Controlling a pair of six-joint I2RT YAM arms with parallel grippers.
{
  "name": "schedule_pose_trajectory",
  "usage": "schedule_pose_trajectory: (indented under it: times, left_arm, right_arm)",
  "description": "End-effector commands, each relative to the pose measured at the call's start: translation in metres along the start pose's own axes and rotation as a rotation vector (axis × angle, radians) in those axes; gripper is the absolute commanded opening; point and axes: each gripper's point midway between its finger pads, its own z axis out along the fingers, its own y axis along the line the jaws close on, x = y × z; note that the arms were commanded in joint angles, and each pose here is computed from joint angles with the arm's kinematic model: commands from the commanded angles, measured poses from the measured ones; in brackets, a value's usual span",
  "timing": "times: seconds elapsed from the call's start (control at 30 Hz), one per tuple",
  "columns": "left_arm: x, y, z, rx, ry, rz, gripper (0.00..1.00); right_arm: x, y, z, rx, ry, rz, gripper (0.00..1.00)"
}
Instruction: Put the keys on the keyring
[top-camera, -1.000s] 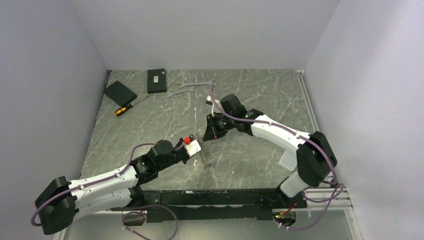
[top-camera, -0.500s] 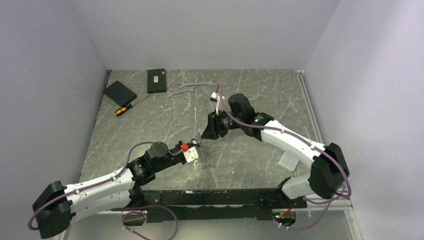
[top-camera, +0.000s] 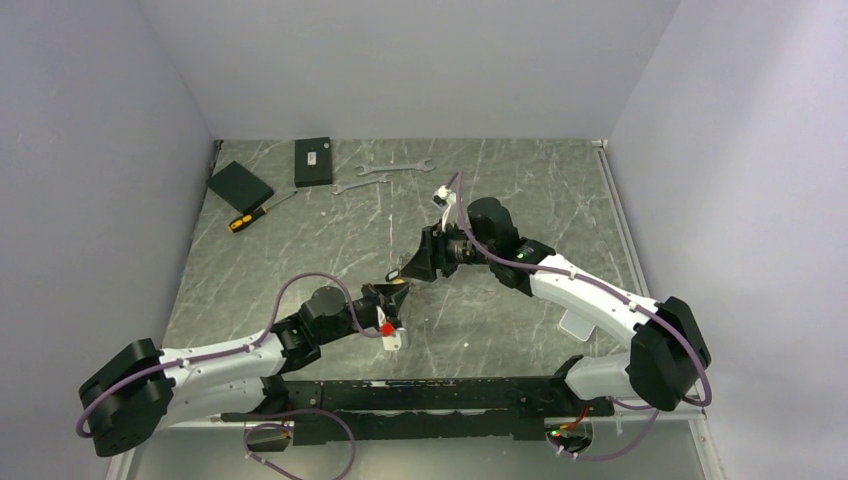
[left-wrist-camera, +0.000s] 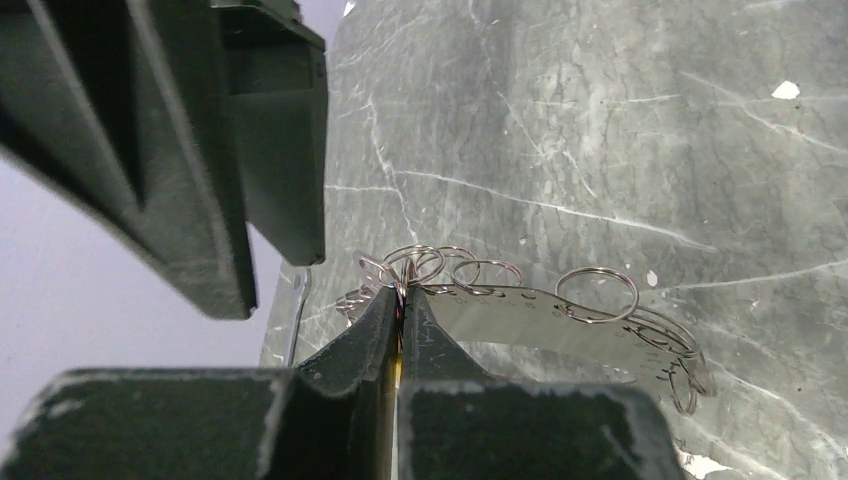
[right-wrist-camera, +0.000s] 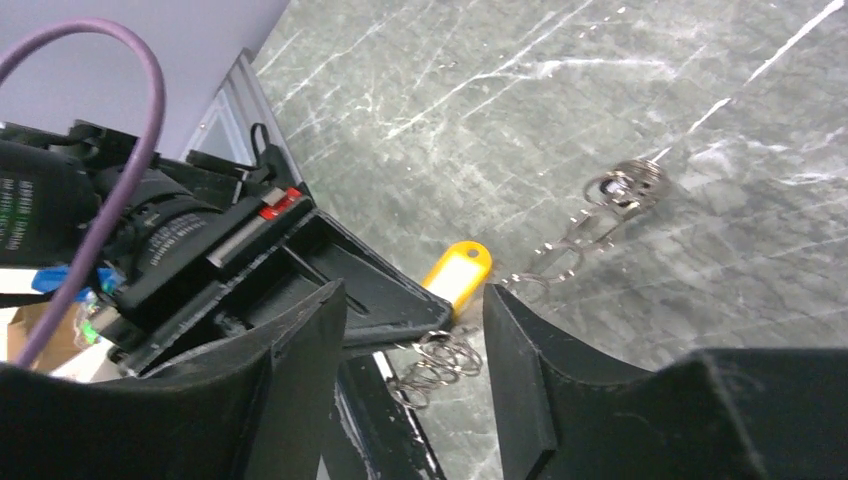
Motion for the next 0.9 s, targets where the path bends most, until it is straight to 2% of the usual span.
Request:
schedule_pose_trajectory:
  times: [0.0, 0.23, 0.5, 0.67, 0.8, 0.87]
  left_arm:
    - [-0.038, 0.036, 0.010, -0.084, -0.132, 0.133, 0.00]
    - [-0.044, 0.048, 0.007, -0.115, -0.131, 0.110, 0.00]
    - [-0.047, 0.045, 0.002, -0.103, -0.145, 0.075, 0.00]
    - [-0.049, 0.047, 0.003, -0.109, -0.150, 0.070, 0.00]
    - [-0.051, 0.047, 0.002, -0.109, -0.161, 0.062, 0.00]
    - [-0.052, 0.048, 0.003, -0.109, -0.163, 0.058, 0.00]
  right_arm:
    - [-0.004, 0.020, -0.002, -0.100, -0.010, 0.003, 0.58]
    - [0.013, 0.014, -0.012, -0.095, 0.009, -0.030, 0.59]
    - [0.013, 0.004, -0.029, -0.062, -0.051, -0.014, 0.59]
    - [0.012, 0.002, -0.036, -0.051, -0.080, -0.020, 0.64]
    - [0.019, 0.007, -0.032, -0.106, -0.051, -0.014, 0.57]
    - [0.017, 0.013, -0.031, -0.144, -0.053, -0.016, 0.49]
